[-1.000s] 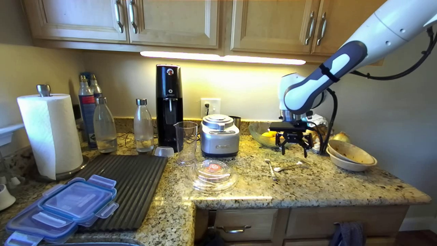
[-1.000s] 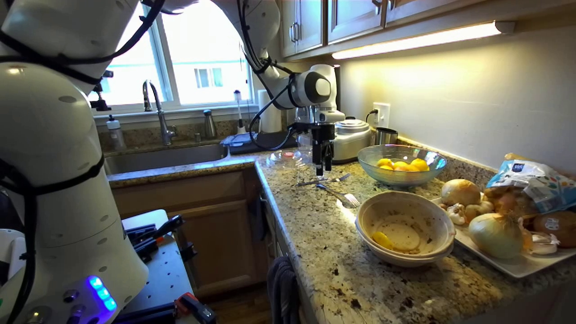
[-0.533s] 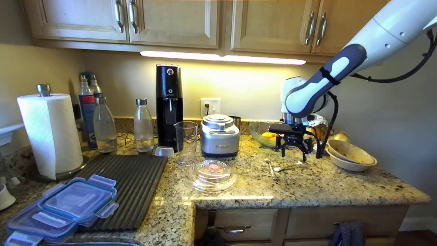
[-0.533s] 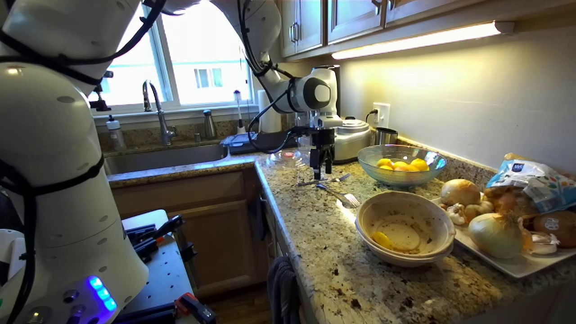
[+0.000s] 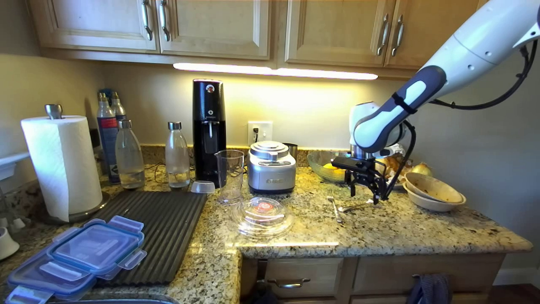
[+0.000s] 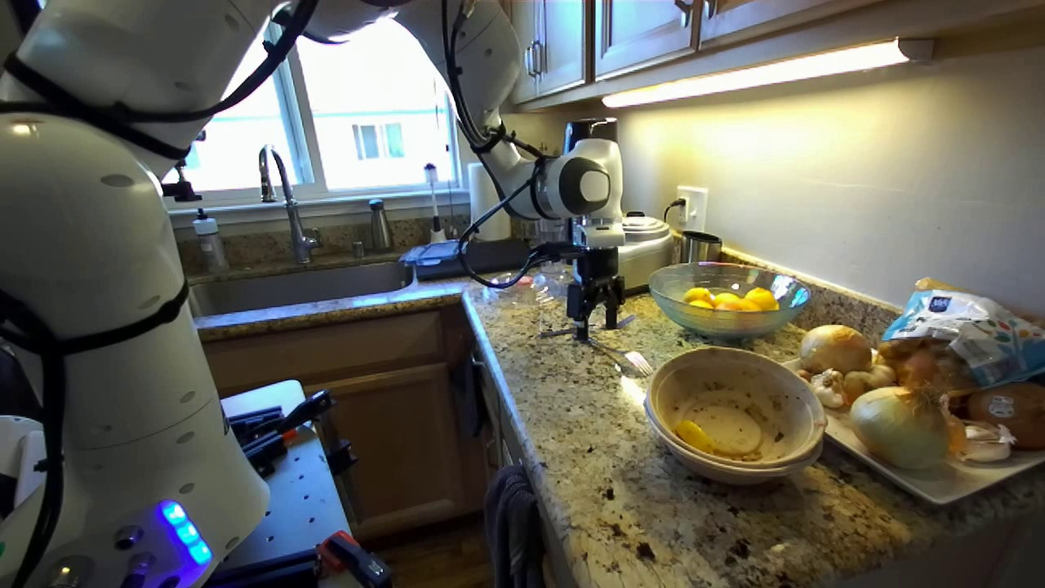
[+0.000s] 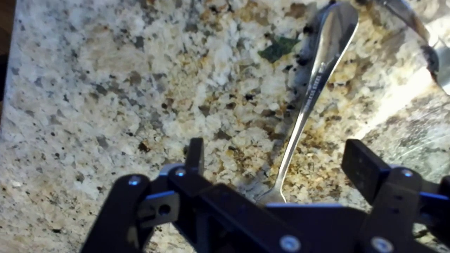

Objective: Stack the white bowls together, then put the two forks on top of the bowls

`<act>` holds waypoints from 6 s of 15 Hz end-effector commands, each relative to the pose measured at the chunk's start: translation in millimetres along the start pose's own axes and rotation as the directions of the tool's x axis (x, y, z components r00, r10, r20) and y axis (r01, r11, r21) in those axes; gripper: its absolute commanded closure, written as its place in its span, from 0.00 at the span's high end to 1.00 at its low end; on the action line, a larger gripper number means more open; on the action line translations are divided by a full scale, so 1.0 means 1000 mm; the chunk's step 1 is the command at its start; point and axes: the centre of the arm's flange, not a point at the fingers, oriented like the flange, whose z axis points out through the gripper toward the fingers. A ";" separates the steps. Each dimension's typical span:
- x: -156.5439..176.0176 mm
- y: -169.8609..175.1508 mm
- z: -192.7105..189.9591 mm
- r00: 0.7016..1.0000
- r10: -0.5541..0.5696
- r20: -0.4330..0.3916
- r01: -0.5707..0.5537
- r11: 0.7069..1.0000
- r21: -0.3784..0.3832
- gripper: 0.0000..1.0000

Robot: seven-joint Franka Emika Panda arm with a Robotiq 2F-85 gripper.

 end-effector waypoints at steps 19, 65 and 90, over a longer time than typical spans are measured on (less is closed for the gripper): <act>0.018 0.007 0.023 0.945 0.312 0.093 -0.321 0.941 0.102 0.07; 0.231 0.111 -0.055 0.892 0.424 0.158 -0.443 0.889 0.117 0.06; 0.269 0.155 -0.010 0.887 0.308 0.343 -0.380 0.910 0.166 0.64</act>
